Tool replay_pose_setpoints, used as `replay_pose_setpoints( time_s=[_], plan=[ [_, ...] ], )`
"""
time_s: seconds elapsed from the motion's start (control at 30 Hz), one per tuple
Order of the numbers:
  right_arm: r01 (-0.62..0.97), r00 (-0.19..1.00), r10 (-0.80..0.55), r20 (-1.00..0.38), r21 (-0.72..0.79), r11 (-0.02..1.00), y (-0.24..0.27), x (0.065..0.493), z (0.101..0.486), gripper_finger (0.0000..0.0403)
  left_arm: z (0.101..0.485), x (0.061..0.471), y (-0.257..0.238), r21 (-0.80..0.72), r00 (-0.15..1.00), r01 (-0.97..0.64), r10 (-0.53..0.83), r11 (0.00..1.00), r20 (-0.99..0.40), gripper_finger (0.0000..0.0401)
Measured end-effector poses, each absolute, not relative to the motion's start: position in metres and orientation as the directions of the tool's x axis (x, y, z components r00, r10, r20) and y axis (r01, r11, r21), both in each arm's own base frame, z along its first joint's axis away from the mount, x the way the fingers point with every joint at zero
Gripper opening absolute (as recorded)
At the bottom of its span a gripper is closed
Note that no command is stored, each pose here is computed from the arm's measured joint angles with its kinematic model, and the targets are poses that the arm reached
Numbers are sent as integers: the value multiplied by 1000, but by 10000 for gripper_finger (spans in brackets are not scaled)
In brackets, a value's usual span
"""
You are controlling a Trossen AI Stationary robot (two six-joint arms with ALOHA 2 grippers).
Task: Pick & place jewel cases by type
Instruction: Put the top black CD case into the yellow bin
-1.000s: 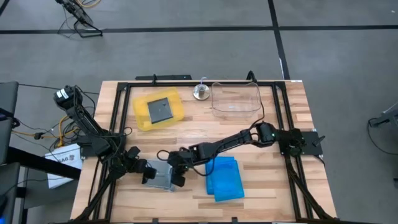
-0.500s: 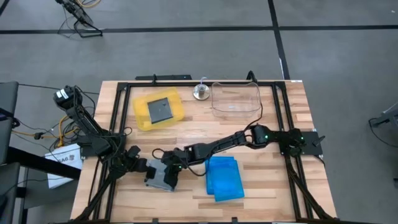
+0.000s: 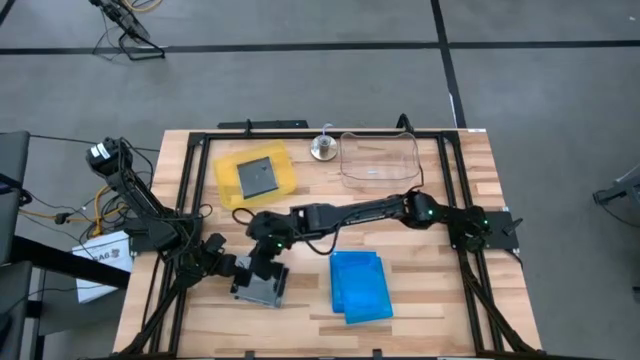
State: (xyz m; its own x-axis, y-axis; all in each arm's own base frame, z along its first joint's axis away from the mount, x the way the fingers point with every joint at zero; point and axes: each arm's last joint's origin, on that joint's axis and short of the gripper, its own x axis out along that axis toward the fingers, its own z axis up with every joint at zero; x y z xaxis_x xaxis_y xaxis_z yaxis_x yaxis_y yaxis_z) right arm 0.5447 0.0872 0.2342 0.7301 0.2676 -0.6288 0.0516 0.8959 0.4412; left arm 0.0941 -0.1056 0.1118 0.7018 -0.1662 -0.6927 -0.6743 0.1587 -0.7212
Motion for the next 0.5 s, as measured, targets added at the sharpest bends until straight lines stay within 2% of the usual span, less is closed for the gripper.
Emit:
replay_pose_setpoints(
  time_s=[0.2, 0.43, 0.5],
  plan=[
    [87, 585, 302, -753, 428, 900, 111, 526, 225, 0, 112, 94, -105, -719, 700, -674, -164, 167, -695, 194],
    [80, 551, 282, -786, 386, 919, 138, 525, 202, 0, 112, 94, -105, -721, 704, -670, -154, 180, -693, 194],
    [100, 509, 268, -818, 366, 925, 138, 522, 193, 0, 112, 94, -105, -723, 708, -667, -149, 179, -690, 194]
  ],
)
